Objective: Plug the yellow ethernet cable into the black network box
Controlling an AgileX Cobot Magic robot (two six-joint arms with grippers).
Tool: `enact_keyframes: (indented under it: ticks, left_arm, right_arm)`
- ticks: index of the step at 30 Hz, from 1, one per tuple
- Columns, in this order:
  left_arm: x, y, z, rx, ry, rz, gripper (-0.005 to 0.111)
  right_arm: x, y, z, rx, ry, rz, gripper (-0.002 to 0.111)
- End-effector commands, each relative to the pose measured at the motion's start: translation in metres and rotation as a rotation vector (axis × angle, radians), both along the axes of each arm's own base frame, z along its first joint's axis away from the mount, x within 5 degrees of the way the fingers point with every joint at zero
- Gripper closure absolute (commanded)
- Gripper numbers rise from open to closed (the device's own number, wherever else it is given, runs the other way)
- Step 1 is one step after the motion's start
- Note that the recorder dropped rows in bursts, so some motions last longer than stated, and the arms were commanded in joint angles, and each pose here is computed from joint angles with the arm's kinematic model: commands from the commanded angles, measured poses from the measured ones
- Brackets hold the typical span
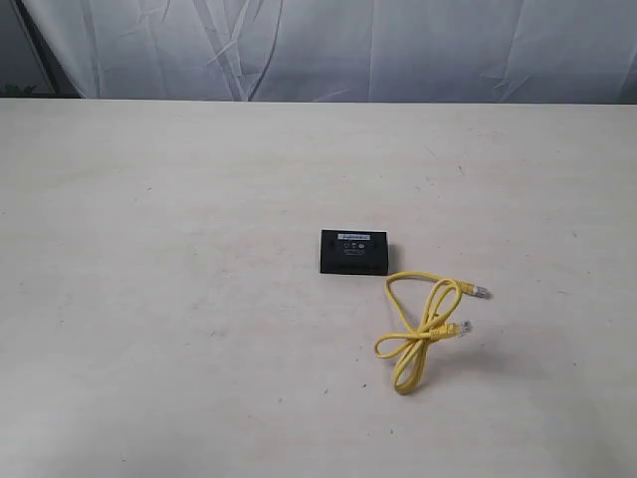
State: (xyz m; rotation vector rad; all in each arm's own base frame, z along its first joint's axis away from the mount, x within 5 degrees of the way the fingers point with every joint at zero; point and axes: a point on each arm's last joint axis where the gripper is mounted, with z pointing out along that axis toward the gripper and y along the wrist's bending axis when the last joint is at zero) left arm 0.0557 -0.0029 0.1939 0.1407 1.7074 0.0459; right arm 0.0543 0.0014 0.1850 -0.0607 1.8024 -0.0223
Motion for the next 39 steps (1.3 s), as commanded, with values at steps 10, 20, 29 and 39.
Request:
enact_keyframes:
  ticks: [10,20,29,39]
  left_arm:
    - [-0.0001,0.0001,-0.0003,-0.003,-0.014,0.002,0.107]
    - [-0.0001,0.0001,-0.0003,-0.003,-0.014,0.002,0.107]
    - [-0.0001,0.0001,-0.0003,-0.003,-0.014,0.002,0.107]
    - [-0.0001,0.0001,-0.0003,-0.003,-0.014,0.002,0.107]
  right_arm:
    - [-0.0001,-0.0003,0.0006,-0.005,-0.014,-0.005,0.109]
    - [-0.0001,-0.0003,0.0006,-0.005,-0.014,-0.005,0.109]
    - [0.0,-0.0007,0.0006,-0.016,-0.015,-0.006,0.109]
    - [0.0,-0.0005,0.0008,-0.01,-0.017,-0.005,0.109]
